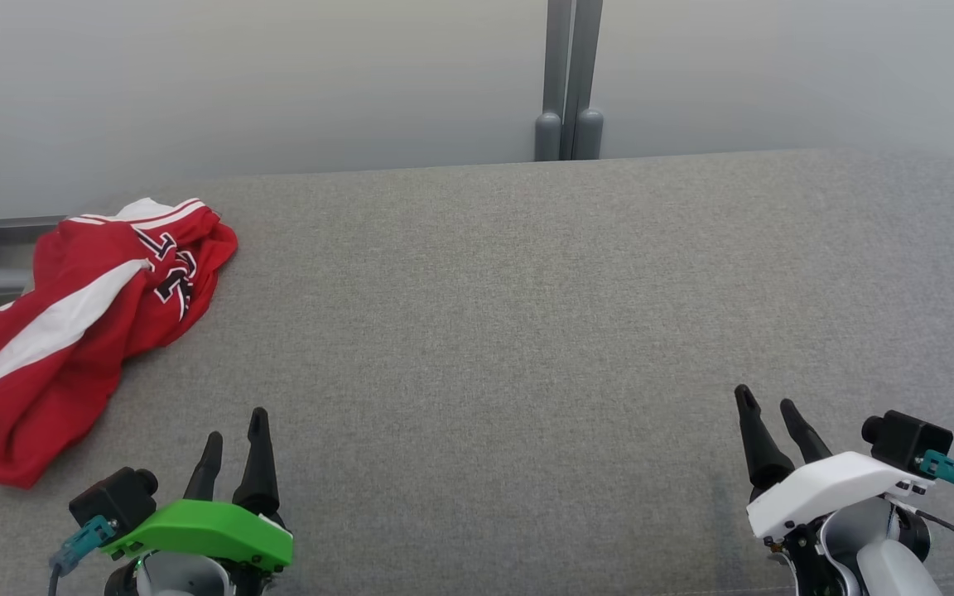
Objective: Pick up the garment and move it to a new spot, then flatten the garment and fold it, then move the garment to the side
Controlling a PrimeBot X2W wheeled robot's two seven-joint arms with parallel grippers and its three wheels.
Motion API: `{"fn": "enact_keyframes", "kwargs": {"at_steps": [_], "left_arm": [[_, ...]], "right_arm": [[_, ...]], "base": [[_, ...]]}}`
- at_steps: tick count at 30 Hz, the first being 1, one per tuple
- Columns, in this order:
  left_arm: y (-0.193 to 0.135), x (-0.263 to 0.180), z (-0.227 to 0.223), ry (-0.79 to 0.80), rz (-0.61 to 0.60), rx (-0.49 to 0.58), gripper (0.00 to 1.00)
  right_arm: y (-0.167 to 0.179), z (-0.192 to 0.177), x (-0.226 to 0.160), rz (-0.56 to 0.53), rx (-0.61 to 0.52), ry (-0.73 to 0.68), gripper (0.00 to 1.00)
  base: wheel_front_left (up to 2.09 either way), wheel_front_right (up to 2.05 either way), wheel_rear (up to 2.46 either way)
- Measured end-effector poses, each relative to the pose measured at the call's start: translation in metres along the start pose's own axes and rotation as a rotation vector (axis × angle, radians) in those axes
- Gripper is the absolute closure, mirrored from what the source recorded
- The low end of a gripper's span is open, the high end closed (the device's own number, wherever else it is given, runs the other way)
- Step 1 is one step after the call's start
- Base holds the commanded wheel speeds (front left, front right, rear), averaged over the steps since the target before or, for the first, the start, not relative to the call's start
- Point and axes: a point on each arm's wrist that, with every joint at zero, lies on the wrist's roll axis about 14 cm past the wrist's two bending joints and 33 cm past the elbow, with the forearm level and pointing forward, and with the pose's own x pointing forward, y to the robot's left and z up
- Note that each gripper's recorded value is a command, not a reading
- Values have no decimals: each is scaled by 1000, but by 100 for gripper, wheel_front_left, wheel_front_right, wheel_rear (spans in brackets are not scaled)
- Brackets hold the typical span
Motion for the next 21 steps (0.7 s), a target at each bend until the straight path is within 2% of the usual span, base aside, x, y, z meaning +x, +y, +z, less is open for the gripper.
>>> {"fn": "enact_keyframes", "kwargs": {"at_steps": [21], "left_arm": [[6, -6, 2, -31, 7, 189, 0]], "right_arm": [[13, -8, 5, 45, -220, 37, 0]], "base": [[0, 0, 0]]}}
